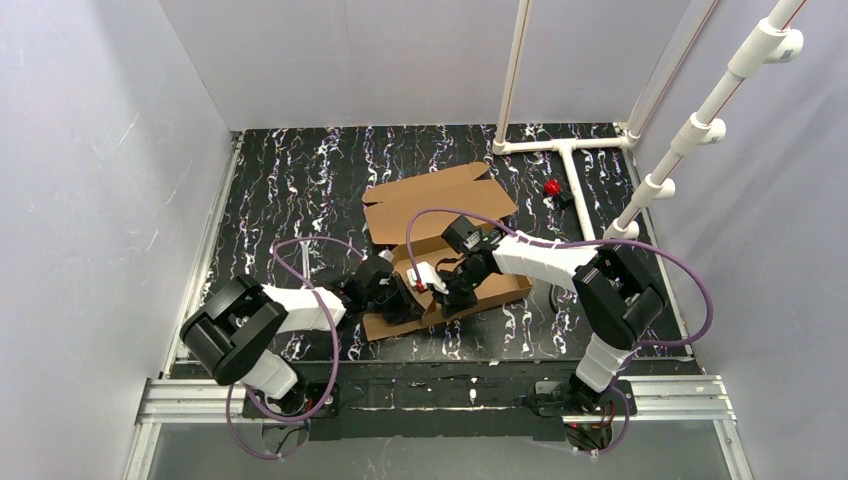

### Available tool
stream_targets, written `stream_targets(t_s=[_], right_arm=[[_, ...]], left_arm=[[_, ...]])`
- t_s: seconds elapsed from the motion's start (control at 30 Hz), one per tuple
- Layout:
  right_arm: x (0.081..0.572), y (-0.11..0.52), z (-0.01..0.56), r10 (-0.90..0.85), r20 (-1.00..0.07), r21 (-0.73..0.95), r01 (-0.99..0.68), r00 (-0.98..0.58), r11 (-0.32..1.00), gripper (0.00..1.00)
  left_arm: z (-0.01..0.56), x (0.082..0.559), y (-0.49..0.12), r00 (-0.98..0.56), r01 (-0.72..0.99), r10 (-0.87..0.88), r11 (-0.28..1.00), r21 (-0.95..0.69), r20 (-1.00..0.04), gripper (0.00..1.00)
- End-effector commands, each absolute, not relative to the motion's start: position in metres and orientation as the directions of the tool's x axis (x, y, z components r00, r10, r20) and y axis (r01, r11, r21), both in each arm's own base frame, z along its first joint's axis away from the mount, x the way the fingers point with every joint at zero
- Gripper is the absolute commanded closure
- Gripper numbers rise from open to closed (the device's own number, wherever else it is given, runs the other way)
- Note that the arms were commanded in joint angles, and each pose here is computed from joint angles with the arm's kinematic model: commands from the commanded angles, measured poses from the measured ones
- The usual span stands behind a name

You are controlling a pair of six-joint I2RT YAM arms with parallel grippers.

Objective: Fold the paper box
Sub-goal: Fold the paper box at the center of the board.

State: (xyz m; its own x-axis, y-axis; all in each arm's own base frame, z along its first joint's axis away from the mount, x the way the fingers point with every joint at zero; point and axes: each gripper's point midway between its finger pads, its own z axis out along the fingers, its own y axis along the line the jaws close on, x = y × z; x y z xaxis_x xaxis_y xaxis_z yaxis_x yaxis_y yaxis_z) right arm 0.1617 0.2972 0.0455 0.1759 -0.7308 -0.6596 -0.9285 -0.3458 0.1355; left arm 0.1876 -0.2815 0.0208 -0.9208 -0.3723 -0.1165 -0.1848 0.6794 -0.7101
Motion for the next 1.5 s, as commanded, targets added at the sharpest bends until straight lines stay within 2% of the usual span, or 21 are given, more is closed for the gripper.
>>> stream_targets(t_s=[0.0,0.2,0.3,0.47,0.7,0.83,0.97,1.2,1.47], right_arm=[[0.154,0.296,0.042,-0.731,-0.661,0.145,-0.927,0.169,-0.345,0.89],[0.154,0.295,0.039,-0.737,-0.653,0.141,-0.928,0.174,-0.344,0.89],[0.155,0.291,0.037,-0.743,-0.644,0.13,-0.931,0.182,-0.34,0.89],[0.156,0.288,0.036,-0.747,-0.637,0.116,-0.935,0.19,-0.336,0.87],[0.156,0.287,0.037,-0.748,-0.634,0.115,-0.933,0.195,-0.341,0.84],[0.156,0.287,0.037,-0.747,-0.635,0.116,-0.932,0.196,-0.343,0.83],[0.155,0.287,0.038,-0.747,-0.635,0.118,-0.931,0.196,-0.344,0.82],[0.153,0.288,0.037,-0.746,-0.639,0.131,-0.929,0.187,-0.345,0.82],[0.153,0.287,0.032,-0.756,-0.63,0.147,-0.929,0.177,-0.34,0.82]], left_arm=[[0.039,0.179,-0.306,-0.963,-0.055,-0.24,0.623,-0.78,-0.124,0.96],[0.044,0.176,-0.309,-0.971,0.056,-0.151,0.618,-0.784,-0.188,0.95],[0.05,0.184,-0.298,-0.95,0.062,-0.2,0.633,-0.772,-0.24,0.94],[0.075,0.205,-0.253,-0.867,0.071,-0.314,0.689,-0.722,-0.386,0.89],[0.092,0.214,-0.178,-0.793,0.012,-0.34,0.821,-0.571,-0.505,0.75],[0.108,0.227,-0.153,-0.742,0.001,-0.372,0.831,-0.556,-0.558,0.65],[0.115,0.246,-0.143,-0.714,-0.009,-0.412,0.814,-0.581,-0.566,0.66],[0.109,0.276,-0.151,-0.713,-0.024,-0.471,0.757,-0.652,-0.52,0.75],[0.091,0.298,-0.155,-0.72,-0.037,-0.461,0.772,-0.635,-0.519,0.83]])
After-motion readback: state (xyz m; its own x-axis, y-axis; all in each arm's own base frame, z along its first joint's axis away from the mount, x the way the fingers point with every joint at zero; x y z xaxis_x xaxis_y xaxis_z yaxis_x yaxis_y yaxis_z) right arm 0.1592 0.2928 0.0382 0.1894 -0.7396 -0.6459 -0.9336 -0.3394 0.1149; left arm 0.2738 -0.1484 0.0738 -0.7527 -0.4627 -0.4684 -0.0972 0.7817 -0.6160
